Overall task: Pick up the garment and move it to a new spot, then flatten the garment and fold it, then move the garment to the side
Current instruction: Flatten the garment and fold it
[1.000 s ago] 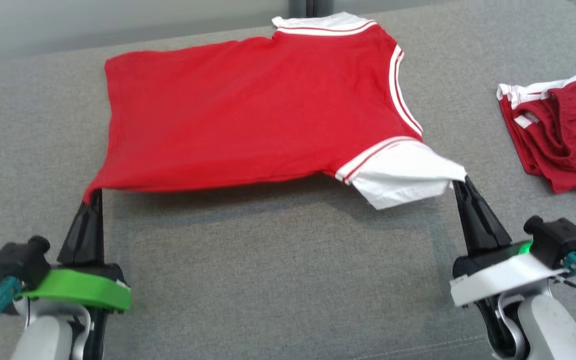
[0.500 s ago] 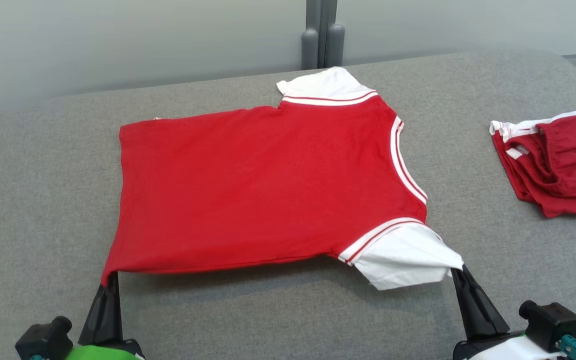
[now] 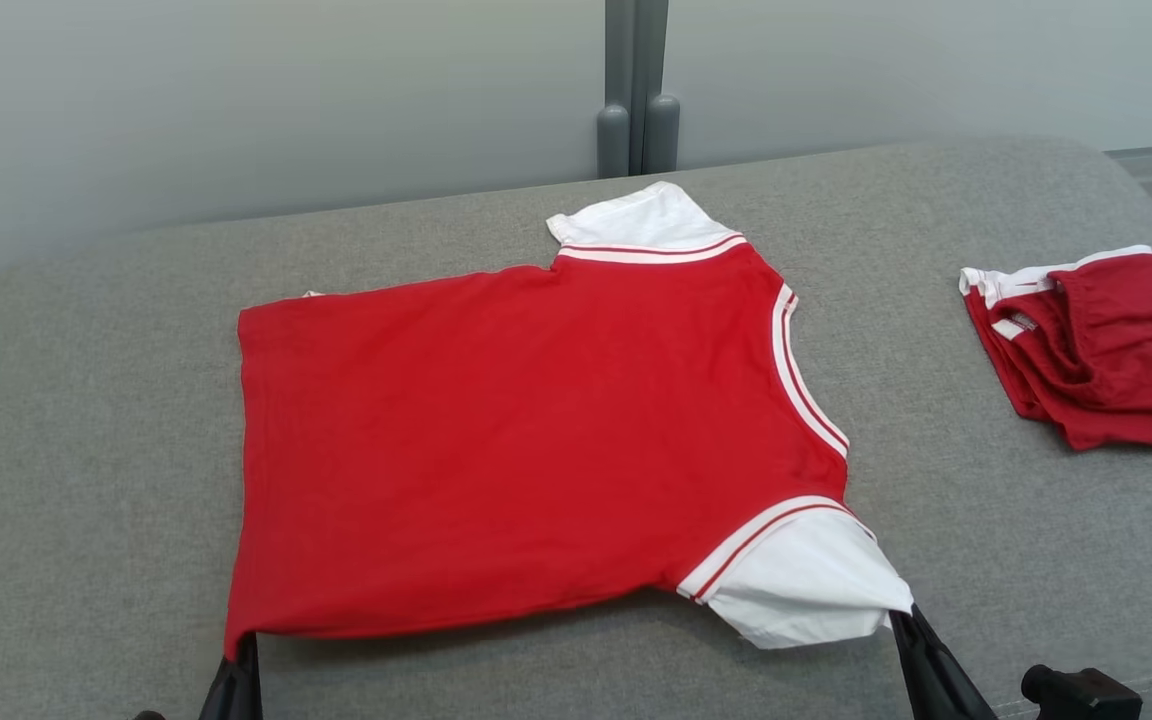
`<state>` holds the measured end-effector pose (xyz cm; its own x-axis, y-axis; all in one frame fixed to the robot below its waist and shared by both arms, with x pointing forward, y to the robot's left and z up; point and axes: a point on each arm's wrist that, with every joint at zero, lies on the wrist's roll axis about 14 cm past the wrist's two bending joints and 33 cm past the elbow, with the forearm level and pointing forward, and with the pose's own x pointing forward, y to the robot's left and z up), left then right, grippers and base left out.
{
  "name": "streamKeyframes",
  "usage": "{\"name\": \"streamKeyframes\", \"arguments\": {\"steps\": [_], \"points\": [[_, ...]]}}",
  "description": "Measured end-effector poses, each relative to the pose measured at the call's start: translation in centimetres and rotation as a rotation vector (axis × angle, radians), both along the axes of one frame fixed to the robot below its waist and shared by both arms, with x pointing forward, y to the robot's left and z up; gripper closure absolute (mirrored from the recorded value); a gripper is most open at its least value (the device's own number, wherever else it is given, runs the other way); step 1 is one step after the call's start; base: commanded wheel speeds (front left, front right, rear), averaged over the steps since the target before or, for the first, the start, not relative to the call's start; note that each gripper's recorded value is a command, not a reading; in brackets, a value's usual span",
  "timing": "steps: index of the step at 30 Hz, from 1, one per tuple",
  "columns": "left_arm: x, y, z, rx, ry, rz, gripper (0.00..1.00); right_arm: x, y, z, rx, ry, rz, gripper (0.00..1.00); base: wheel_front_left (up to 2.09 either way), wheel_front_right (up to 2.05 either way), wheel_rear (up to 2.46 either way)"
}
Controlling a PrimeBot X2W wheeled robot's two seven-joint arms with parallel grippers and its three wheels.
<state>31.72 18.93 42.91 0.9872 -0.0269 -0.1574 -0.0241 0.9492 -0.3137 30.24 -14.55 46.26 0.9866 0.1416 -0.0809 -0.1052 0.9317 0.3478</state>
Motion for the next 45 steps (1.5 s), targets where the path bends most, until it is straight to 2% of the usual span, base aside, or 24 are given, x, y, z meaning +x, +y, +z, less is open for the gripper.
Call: {"name": "streamKeyframes", "arguments": {"steps": [22,29,36,45], "points": [[-0.1,-1.4,0.0,-0.058,-0.004,-0.019,1.00,-0.2,0.2,-0.5,0.010,-0.004,-0.003,1.00,0.00,0.00,0.00],[0.6,-1.5,0.3,-0.140,-0.013,0.009,1.00,0.5,0.6,-0.5,0.015,-0.007,0.006,1.00,0.00,0.00,0.00],[2.9,-2.0,1.3,-0.216,-0.039,0.026,1.00,2.5,0.6,-0.6,0.012,-0.009,0.010,1.00,0.00,0.00,0.00],[7.3,-2.0,1.9,-0.222,-0.045,0.029,1.00,7.4,1.2,0.3,-0.021,-0.037,0.037,1.00,0.00,0.00,0.00]]}}
